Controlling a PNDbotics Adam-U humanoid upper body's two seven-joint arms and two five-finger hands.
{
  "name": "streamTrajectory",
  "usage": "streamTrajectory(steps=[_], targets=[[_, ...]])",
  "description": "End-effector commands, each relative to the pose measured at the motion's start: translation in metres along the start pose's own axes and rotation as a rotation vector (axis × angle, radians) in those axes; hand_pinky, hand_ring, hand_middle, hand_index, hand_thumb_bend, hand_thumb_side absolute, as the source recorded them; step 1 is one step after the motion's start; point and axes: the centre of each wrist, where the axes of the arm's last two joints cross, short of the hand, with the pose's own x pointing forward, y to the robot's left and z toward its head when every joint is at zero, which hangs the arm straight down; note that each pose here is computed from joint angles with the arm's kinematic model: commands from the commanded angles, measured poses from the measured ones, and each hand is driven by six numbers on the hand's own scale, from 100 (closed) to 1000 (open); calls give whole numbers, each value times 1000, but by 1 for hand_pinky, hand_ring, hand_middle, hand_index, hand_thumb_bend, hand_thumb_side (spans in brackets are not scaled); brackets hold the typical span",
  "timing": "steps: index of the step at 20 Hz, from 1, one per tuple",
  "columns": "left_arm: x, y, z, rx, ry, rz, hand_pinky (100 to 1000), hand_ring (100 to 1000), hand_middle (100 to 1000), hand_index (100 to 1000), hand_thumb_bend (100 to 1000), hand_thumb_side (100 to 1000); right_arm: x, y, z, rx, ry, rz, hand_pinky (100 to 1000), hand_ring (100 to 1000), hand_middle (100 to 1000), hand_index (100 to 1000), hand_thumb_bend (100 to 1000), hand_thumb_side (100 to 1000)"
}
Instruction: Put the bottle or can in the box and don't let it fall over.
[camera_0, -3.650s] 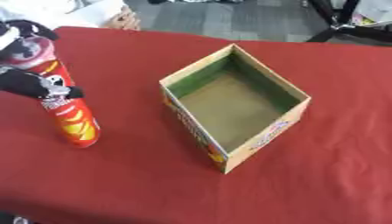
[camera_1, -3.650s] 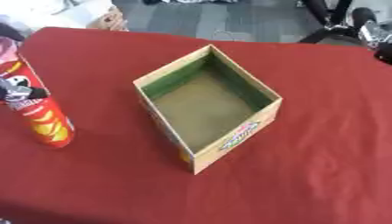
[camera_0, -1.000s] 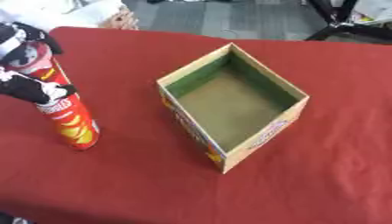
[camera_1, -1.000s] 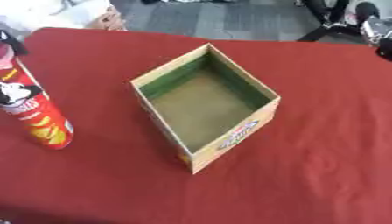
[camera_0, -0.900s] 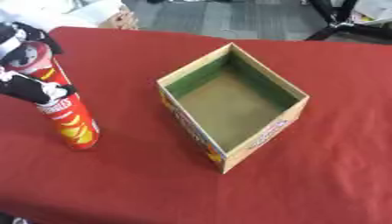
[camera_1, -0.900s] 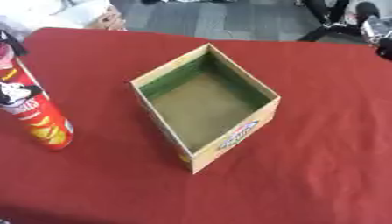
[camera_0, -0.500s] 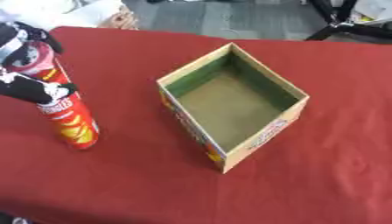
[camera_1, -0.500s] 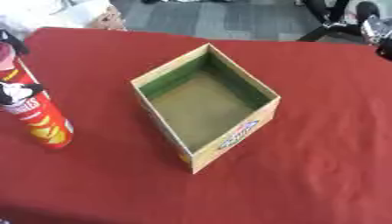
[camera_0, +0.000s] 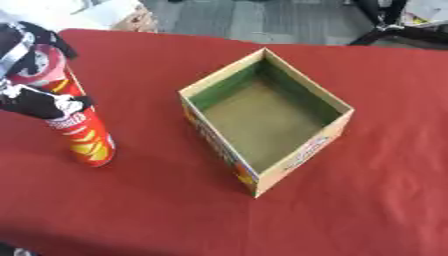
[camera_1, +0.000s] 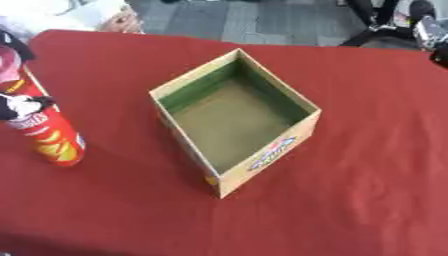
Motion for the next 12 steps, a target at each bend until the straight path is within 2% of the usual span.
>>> streamTrajectory(steps=[1, 8, 12], targets=[[4, 17, 2, 33, -31, -34, 380, 536, 133, 134, 505, 100, 8, -7, -2, -12, -31, 8, 687, 844, 805, 826, 293, 329], [9, 29, 4, 39, -62, -18, 361, 522, 128, 126, 512, 100, 7, -6, -1, -12, -28, 8, 687, 845, 805, 826, 287, 330], [16, 44, 6, 89, -88, -6, 360, 521, 127, 124, 509, 100, 7, -7, -1, -14, -27, 10, 687, 846, 806, 826, 283, 327]])
